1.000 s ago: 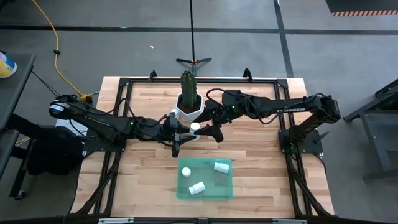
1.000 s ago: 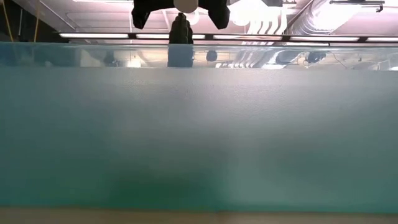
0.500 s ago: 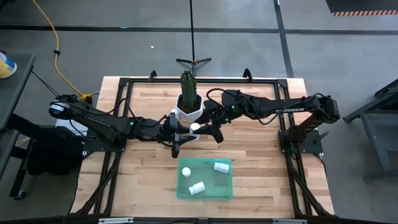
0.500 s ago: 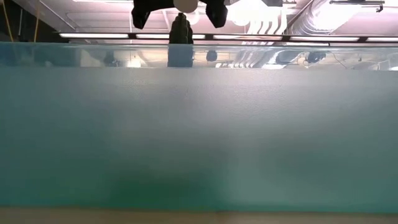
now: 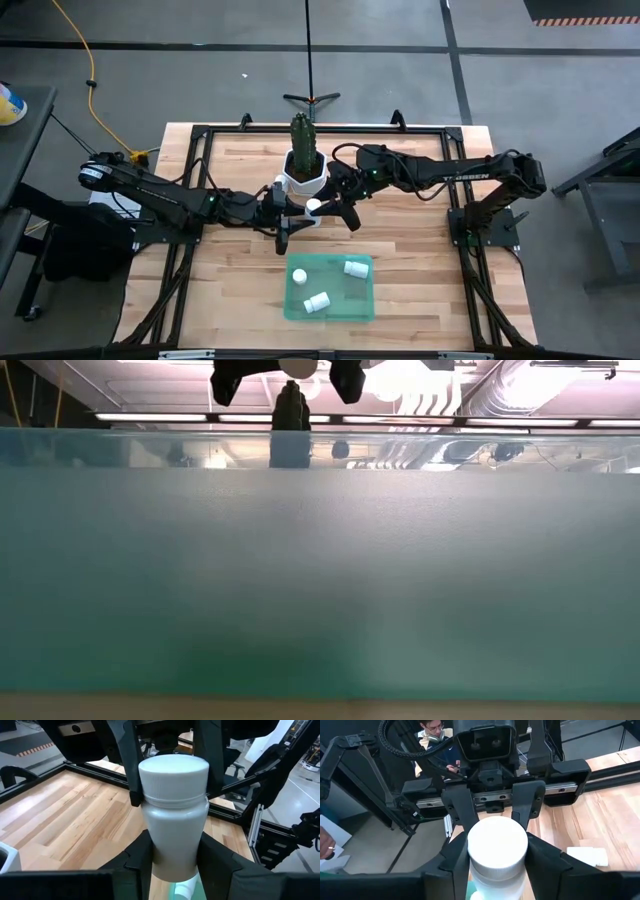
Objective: Pick and place pill bottles into a basket
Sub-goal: Put the white pill bottle into the green bin
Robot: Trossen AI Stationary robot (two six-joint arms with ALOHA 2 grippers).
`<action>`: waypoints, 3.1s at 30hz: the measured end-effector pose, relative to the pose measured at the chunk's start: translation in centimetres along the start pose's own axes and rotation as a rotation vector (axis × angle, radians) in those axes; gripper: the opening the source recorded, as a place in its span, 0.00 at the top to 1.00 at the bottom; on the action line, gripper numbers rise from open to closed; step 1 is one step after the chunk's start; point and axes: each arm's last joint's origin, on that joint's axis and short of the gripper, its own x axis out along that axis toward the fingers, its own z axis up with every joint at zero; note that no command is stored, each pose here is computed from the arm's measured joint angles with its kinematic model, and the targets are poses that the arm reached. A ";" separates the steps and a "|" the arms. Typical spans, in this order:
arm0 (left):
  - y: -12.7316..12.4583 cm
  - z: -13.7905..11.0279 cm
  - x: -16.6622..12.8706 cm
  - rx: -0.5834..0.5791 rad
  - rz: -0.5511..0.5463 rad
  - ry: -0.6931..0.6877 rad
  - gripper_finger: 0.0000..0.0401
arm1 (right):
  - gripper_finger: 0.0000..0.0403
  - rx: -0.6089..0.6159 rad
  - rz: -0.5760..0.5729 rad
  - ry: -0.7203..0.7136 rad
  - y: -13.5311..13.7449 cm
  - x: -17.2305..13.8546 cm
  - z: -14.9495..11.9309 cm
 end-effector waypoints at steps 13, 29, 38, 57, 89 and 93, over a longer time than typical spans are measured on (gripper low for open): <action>0.1 -0.4 0.0 -0.116 -0.003 0.049 0.33 | 0.64 -0.018 0.010 0.009 0.1 0.0 -0.1; 1.0 -2.7 -0.4 -0.149 0.083 0.279 0.19 | 0.64 -0.009 -0.069 0.206 0.8 0.3 -2.5; 1.4 -3.0 -0.6 -0.121 0.167 0.286 0.23 | 0.64 -0.048 -0.143 0.300 3.0 1.2 -4.5; 2.1 -3.6 -0.9 -0.015 0.296 0.323 0.26 | 0.64 0.165 -0.326 0.316 5.1 9.2 -12.4; 2.3 -4.2 -1.2 0.030 0.302 0.401 0.26 | 0.64 0.364 -0.680 0.093 7.4 11.6 -17.8; 2.4 -4.3 -1.3 0.033 0.304 0.407 0.26 | 0.64 0.348 -0.719 0.037 8.0 11.5 -18.0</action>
